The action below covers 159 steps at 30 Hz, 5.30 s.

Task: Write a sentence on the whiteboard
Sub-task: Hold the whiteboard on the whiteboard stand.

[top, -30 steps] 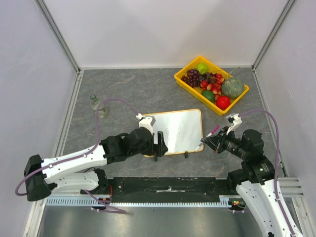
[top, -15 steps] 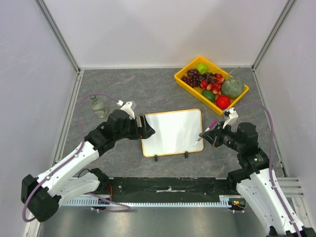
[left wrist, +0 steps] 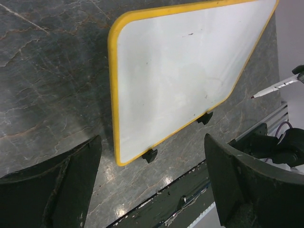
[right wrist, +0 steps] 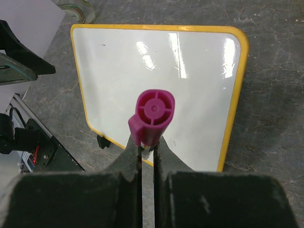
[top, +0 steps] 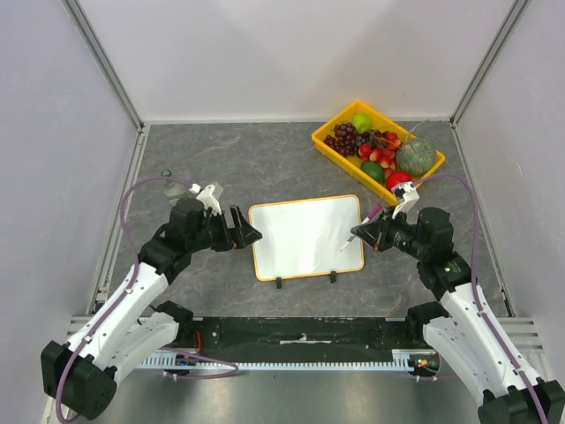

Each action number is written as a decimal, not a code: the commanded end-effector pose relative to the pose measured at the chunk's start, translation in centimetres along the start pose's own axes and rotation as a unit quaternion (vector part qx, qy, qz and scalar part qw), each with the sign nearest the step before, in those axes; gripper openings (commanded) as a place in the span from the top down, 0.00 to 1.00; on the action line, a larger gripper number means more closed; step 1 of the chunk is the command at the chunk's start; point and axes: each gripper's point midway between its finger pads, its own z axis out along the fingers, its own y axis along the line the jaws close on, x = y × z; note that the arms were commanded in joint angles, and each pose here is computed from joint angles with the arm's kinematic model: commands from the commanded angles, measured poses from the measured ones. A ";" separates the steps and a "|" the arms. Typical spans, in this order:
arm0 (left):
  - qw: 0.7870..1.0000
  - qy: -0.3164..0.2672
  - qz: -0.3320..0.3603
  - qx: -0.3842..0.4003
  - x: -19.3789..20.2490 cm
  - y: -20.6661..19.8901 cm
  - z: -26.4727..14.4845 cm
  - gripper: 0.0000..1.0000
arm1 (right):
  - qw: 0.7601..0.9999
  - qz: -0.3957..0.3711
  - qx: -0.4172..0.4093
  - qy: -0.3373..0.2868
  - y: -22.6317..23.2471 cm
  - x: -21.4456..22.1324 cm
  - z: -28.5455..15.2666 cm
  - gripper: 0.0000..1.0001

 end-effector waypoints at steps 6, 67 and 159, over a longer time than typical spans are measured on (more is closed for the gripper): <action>0.999 -0.015 -0.014 0.050 -0.5 0.6 -0.3 0.02 | 0.998 -0.021 -0.032 -0.051 1.3 -2.1 0.1 1.00; 0.972 0.047 0.040 0.226 5.6 1.6 5.5 0.62 | 0.988 -0.042 -0.146 -0.009 9.1 -0.7 4.9 1.00; 0.967 -0.021 0.101 0.234 2.1 0.8 4.9 0.43 | 0.989 -0.096 -0.095 -0.052 11.2 -2.3 4.5 1.00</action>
